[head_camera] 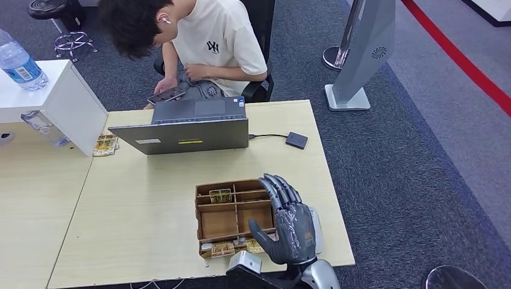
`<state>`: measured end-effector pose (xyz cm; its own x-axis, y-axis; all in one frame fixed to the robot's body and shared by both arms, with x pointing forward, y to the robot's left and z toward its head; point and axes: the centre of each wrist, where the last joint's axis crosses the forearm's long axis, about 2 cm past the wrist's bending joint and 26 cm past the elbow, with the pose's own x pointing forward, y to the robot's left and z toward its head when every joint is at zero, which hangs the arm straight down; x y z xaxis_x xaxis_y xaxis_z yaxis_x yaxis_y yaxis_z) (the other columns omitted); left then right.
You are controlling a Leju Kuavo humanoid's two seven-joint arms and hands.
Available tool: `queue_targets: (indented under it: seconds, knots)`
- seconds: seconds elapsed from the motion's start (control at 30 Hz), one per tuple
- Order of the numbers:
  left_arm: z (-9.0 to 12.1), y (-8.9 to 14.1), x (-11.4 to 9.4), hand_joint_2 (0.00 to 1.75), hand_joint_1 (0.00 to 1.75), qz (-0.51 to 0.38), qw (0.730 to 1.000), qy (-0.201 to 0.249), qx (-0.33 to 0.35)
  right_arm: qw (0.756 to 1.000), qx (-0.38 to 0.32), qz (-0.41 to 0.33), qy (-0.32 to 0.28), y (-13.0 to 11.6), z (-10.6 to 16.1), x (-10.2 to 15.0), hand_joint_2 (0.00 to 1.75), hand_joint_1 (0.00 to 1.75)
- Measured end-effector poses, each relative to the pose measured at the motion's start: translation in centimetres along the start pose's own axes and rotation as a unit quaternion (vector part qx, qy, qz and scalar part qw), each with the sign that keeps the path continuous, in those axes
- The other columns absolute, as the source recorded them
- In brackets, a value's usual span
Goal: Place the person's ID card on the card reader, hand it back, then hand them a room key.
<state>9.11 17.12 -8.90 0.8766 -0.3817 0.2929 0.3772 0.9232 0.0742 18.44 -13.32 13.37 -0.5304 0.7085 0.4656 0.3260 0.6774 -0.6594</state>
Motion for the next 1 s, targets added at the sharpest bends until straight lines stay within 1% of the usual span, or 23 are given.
queue_targets:
  seconds: [0.03,0.13,0.17,0.33,0.47,0.53,0.6,0.7,0.87,1.0]
  knots:
    - [0.0,0.0,0.0,0.0,0.0,0.001,1.0,0.0,0.0,1.0,0.01,0.0,-0.002,0.3,0.2,-0.1,1.75,1.56]
    - [0.0,0.1,-0.1,0.0,0.0,0.001,1.0,0.001,0.001,0.999,0.042,0.004,-0.007,1.2,0.5,-0.3,1.75,1.15]
    - [0.0,0.2,-0.1,0.0,0.0,0.001,1.0,0.001,0.001,0.999,0.052,0.007,-0.01,1.5,0.6,-0.3,1.75,1.04]
    - [0.0,0.2,-0.1,0.0,0.0,-0.001,1.0,0.003,0.001,0.995,0.088,0.033,-0.023,3.0,0.8,-0.8,1.75,0.87]
    - [-0.1,0.2,-0.1,0.0,0.0,-0.003,1.0,0.003,0.001,0.993,0.102,0.056,-0.029,3.7,1.0,-1.3,1.75,0.93]
    - [-0.1,0.2,-0.1,0.0,0.0,-0.004,1.0,0.003,0.0,0.992,0.104,0.067,-0.032,3.9,1.1,-1.6,1.75,1.01]
    - [-0.1,0.2,-0.1,0.0,0.0,-0.004,1.0,0.004,0.0,0.991,0.102,0.077,-0.034,4.0,1.0,-1.8,1.75,1.08]
    - [-0.1,0.2,-0.1,0.0,0.0,-0.004,1.0,0.004,0.0,0.991,0.094,0.089,-0.034,4.0,0.7,-2.2,1.75,1.13]
    - [0.0,0.2,-0.1,0.0,0.0,-0.004,1.0,0.004,0.0,0.992,0.079,0.098,-0.027,3.5,0.2,-2.7,1.75,1.12]
    - [0.0,0.2,-0.1,0.0,0.0,-0.004,1.0,0.005,0.0,0.993,0.06,0.099,-0.023,2.8,-0.4,-2.8,1.75,1.16]
